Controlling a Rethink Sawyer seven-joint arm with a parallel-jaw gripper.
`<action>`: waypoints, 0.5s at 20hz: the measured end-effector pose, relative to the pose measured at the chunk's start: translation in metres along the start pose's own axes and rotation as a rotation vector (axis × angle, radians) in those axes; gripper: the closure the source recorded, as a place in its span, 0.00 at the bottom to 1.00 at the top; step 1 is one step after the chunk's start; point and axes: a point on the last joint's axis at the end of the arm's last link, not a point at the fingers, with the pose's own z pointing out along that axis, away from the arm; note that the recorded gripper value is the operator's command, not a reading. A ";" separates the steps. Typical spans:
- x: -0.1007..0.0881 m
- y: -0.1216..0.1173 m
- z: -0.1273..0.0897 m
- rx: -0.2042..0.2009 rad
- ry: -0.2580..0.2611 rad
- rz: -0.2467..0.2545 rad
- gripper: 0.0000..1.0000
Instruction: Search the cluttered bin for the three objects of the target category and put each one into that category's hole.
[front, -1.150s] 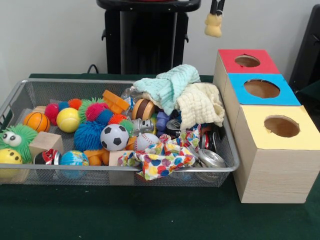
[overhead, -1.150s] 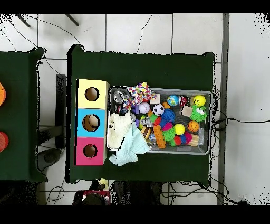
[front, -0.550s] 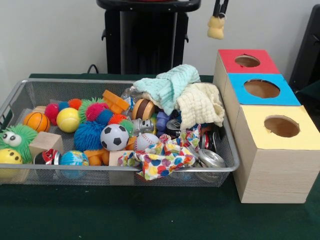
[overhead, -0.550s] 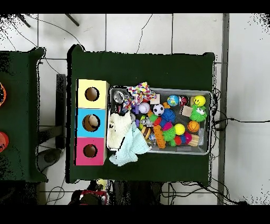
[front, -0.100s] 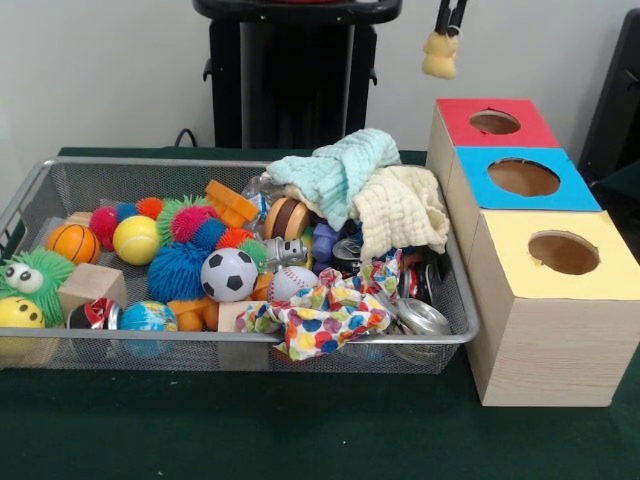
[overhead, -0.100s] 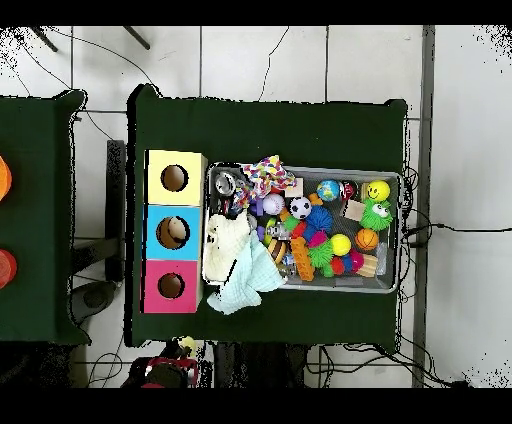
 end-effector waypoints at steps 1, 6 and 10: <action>-0.006 -0.003 -0.001 -0.007 -0.003 0.015 1.00; -0.029 -0.018 -0.002 -0.030 -0.019 0.069 1.00; -0.035 -0.014 -0.002 -0.035 -0.027 0.062 1.00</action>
